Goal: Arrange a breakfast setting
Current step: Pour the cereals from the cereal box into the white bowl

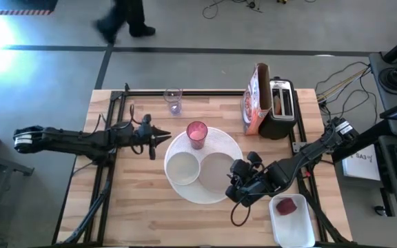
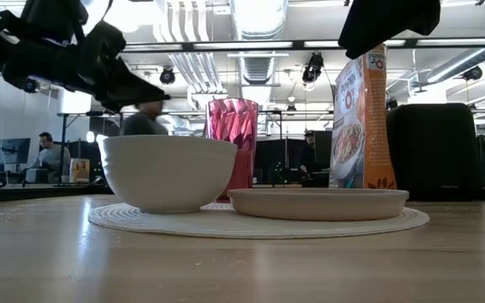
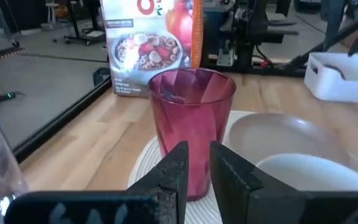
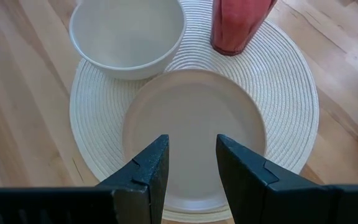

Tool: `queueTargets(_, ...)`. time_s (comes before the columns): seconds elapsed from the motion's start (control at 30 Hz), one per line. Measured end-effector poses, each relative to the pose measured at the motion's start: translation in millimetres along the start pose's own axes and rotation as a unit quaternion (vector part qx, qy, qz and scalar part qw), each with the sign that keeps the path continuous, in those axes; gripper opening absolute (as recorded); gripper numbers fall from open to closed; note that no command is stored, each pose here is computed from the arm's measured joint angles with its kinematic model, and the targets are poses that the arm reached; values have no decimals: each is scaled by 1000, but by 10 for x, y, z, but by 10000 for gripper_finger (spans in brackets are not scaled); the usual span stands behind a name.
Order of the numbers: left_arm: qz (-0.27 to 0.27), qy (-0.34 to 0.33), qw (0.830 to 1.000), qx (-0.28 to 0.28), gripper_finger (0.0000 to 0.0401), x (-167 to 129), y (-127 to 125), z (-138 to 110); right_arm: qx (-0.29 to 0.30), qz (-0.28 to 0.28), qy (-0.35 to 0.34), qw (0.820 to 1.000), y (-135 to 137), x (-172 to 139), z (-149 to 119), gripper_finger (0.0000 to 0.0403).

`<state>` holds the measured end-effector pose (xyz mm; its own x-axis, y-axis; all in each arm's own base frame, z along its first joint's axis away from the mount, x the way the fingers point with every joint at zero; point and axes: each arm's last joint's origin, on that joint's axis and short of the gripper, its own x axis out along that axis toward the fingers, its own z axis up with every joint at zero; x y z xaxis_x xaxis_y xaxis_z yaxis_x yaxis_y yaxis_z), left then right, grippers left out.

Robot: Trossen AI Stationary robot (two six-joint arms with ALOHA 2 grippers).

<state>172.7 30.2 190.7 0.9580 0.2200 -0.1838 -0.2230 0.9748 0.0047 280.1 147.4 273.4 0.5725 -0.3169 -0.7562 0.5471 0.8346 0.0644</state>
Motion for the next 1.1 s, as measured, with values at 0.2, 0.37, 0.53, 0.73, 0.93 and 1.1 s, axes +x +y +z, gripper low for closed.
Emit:
queueTargets(0.2,1,-12,998,60,48,7,0,20,3,3,-5,1000,8,1,9,123)
queueTargets(0.37,2,-21,997,76,48,4,0,39,26,27,-22,999,55,9,60,123)
queueTargets(0.53,1,-17,997,79,48,10,-1,29,33,35,-27,998,73,7,73,123)
queueTargets(0.73,1,-16,996,87,48,12,-1,26,32,18,-41,998,32,44,126,123)
queueTargets(0.93,1,-13,996,85,48,13,-1,21,51,-2,-50,997,-48,121,226,123)
queueTargets(1.1,1,-13,997,81,48,13,-2,21,38,-24,-48,998,-151,208,330,123)
